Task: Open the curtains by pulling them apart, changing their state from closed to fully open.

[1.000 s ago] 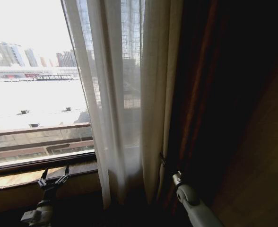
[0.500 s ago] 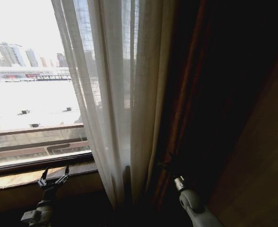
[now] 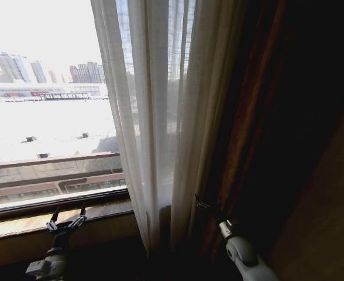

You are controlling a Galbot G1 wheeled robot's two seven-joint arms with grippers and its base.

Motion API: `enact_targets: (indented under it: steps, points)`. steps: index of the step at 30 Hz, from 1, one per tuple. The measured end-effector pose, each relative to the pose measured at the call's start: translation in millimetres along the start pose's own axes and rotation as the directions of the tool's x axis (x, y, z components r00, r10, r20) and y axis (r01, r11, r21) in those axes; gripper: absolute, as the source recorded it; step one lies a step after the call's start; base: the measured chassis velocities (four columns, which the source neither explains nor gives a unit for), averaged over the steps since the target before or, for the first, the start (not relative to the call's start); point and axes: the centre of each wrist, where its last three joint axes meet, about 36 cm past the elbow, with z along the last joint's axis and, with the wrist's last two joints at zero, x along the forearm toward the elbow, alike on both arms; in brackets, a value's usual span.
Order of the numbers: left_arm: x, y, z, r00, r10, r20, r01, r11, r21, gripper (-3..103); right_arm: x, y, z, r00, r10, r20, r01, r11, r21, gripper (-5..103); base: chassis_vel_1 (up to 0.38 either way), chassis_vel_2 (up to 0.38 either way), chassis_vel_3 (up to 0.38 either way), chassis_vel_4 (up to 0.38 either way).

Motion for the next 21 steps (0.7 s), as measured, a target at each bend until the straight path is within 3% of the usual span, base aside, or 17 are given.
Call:
enact_targets:
  steps: [12,21]
  points:
    - [0.0,0.0,0.0,1.0,0.0,0.0,0.0,1.0,0.0,100,-3.7,-7.0,5.1,1.0,-0.004,-0.002,0.004,1.0,-0.001,100,0.341,0.347,-0.349,-0.345]
    - [0.0,0.0,0.0,1.0,0.0,0.0,0.0,1.0,0.0,100,-14.7,-1.9,9.6,0.999,0.006,0.032,-0.005,0.999,-0.038,100,0.356,0.337,-0.349,-0.325]
